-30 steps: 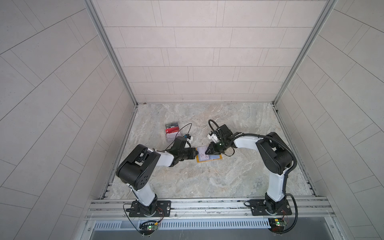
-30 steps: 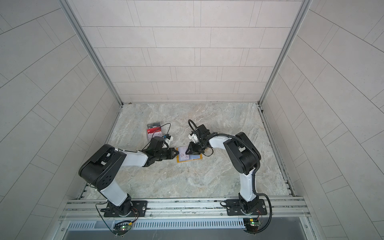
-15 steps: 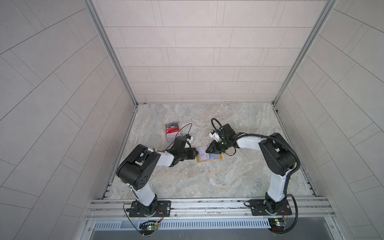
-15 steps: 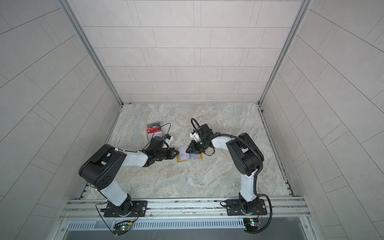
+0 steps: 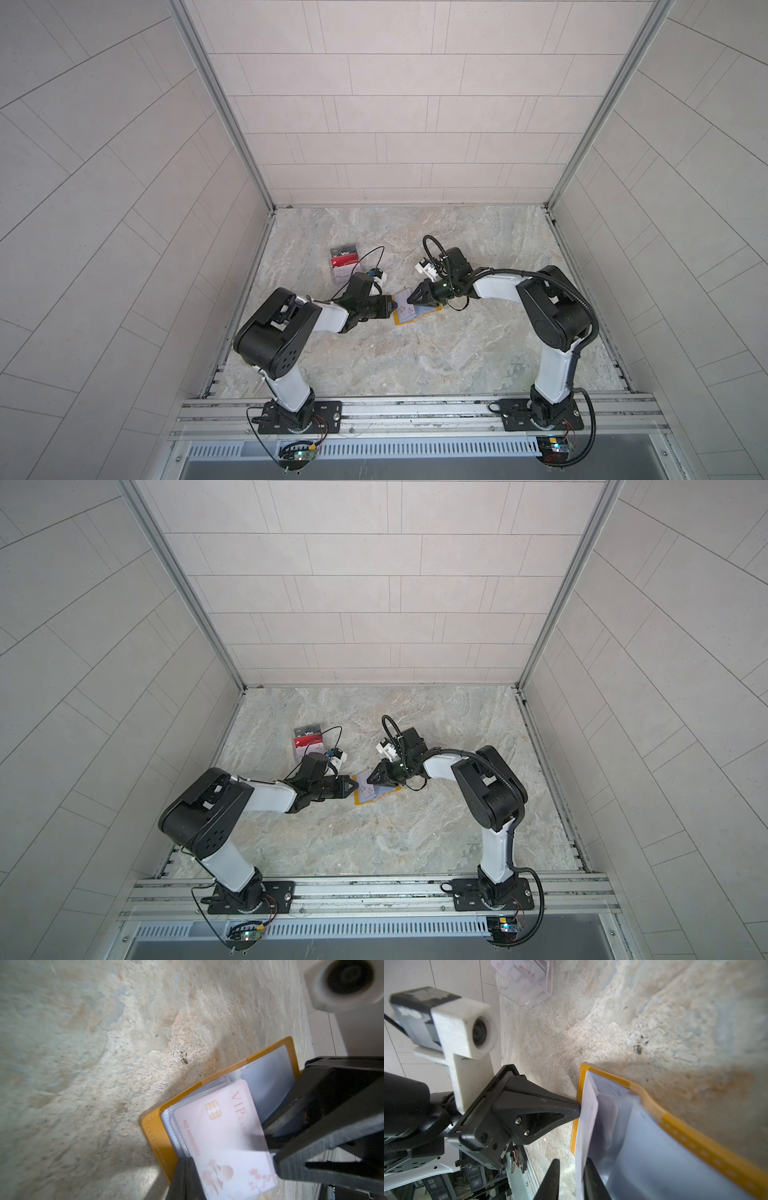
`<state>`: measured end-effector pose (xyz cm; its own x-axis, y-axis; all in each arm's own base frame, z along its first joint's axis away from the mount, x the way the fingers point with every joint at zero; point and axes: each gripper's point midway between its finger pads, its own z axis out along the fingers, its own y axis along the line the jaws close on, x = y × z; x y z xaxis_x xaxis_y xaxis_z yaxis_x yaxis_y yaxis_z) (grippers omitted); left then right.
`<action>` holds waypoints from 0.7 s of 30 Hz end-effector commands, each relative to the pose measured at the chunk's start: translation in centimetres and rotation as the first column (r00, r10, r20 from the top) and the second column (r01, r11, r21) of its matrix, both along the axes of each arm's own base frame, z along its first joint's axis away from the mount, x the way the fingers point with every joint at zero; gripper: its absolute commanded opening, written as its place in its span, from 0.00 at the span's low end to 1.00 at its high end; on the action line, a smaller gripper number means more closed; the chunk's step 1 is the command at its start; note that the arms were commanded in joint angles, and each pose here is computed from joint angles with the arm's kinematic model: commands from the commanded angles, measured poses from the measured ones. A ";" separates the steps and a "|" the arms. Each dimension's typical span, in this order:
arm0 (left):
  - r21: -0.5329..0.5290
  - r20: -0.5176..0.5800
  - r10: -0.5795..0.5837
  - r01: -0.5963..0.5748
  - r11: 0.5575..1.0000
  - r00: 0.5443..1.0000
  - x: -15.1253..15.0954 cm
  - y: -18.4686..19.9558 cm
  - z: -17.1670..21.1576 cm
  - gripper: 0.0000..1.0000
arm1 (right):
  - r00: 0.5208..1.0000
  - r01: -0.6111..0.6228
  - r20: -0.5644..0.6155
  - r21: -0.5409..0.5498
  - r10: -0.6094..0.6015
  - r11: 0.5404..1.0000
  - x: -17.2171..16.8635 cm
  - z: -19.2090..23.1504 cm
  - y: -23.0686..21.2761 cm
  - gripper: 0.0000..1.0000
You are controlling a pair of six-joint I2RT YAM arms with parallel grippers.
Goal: Take the credit cards out of the card holder
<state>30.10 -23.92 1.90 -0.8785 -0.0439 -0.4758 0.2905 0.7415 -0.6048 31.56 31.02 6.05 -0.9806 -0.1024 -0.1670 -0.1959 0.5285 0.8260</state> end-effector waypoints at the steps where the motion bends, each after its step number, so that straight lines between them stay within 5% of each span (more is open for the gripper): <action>1: 0.047 -0.069 -0.018 0.021 0.999 0.997 -1.2 0.3 -2.1 0.00 | 0.999 -0.041 0.013 0.025 0.041 0.999 -0.1 0.2 1.6 0.23; 21: 0.085 -0.074 -0.042 0.049 0.995 0.996 -1.1 0.4 -2.3 0.00 | 0.981 -0.191 0.012 -0.139 0.195 0.972 -2.5 -0.2 -0.2 0.28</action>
<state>30.49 -24.15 1.92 -0.8775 -0.0127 -0.4794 0.3105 0.7469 -0.5880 29.99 30.63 5.30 -0.9539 -0.2586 -0.1521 -0.2826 0.6039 0.7453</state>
